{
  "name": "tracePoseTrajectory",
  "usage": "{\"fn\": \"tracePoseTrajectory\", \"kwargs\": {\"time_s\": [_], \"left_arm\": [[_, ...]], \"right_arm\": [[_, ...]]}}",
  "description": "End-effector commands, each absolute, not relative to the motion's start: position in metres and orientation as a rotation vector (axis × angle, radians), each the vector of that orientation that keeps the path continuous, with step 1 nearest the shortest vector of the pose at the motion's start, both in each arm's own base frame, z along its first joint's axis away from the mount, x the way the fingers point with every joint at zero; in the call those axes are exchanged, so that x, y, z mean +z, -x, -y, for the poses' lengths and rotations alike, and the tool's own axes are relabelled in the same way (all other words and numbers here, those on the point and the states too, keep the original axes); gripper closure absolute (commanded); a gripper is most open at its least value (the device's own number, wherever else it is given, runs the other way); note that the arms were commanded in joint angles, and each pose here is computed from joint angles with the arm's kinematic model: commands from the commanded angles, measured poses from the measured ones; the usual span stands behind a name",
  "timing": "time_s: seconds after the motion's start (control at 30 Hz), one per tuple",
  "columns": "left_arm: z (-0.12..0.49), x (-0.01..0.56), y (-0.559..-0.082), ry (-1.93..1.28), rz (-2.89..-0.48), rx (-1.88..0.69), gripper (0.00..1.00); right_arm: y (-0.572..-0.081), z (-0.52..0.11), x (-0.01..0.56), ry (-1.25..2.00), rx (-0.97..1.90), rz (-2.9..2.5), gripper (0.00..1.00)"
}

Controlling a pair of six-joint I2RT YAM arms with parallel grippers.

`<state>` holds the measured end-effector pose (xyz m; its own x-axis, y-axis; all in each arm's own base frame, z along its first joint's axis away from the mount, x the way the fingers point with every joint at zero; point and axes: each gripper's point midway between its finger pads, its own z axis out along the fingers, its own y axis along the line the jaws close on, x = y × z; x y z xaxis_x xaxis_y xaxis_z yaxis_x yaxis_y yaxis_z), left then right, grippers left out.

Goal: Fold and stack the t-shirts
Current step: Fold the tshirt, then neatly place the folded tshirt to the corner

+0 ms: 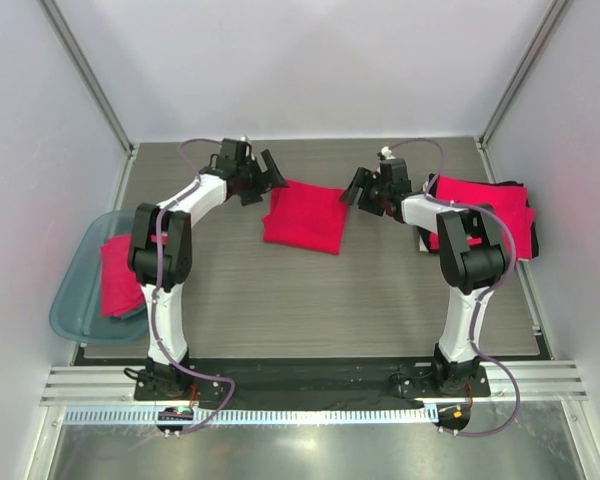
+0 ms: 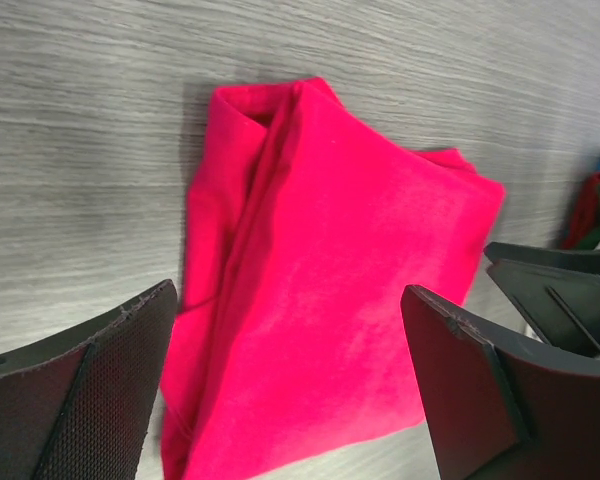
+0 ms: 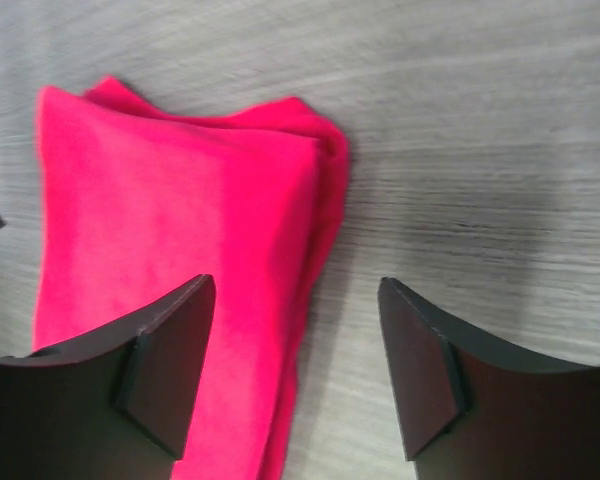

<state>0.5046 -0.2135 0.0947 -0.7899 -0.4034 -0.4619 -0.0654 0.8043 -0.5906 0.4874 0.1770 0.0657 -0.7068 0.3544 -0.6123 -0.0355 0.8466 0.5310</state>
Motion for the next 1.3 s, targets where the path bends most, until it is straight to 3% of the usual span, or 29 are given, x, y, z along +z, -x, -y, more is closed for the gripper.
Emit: {"fn": "tracePoseTrajectory", "kwargs": {"time_s": [0.0,0.17,0.3,0.57,0.7,0.97,1.07,1.17,1.2,1.27], "left_arm": [[0.211,0.094,-0.519,0.301,-2.373,-0.714,0.07],[0.216,0.078,-0.527,0.297,-2.397,-0.726,0.14],[0.219,0.069,-0.530,0.306,-2.409,-0.735,0.16],[0.225,0.056,-0.539,0.306,-2.421,-0.743,0.21],[0.229,0.049,-0.541,0.318,-2.431,-0.752,0.38],[0.235,0.036,-0.545,0.333,-2.440,-0.713,0.46],[0.232,0.035,-0.548,0.351,-2.434,-0.679,0.55],[0.233,0.034,-0.550,0.360,-2.428,-0.678,0.72],[0.234,0.033,-0.549,0.360,-2.429,-0.681,0.83],[0.236,0.033,-0.548,0.359,-2.426,-0.685,0.93]], "right_arm": [[-0.508,-0.184,0.070,-0.265,0.728,-2.209,0.29],[-0.519,-0.186,0.061,-0.318,0.742,-2.199,0.34],[-0.531,-0.188,0.058,-0.317,0.734,-2.207,0.44],[-0.532,-0.191,0.042,-0.309,0.740,-2.248,0.47],[-0.536,-0.197,0.037,-0.319,0.761,-2.260,0.53],[-0.540,-0.207,0.034,-0.333,0.797,-2.253,0.62],[-0.544,-0.210,0.037,-0.336,0.800,-2.242,0.71],[-0.548,-0.213,0.042,-0.329,0.793,-2.238,0.80],[-0.552,-0.214,0.046,-0.328,0.791,-2.229,0.87],[-0.554,-0.222,0.055,-0.303,0.810,-2.220,0.98]]}}
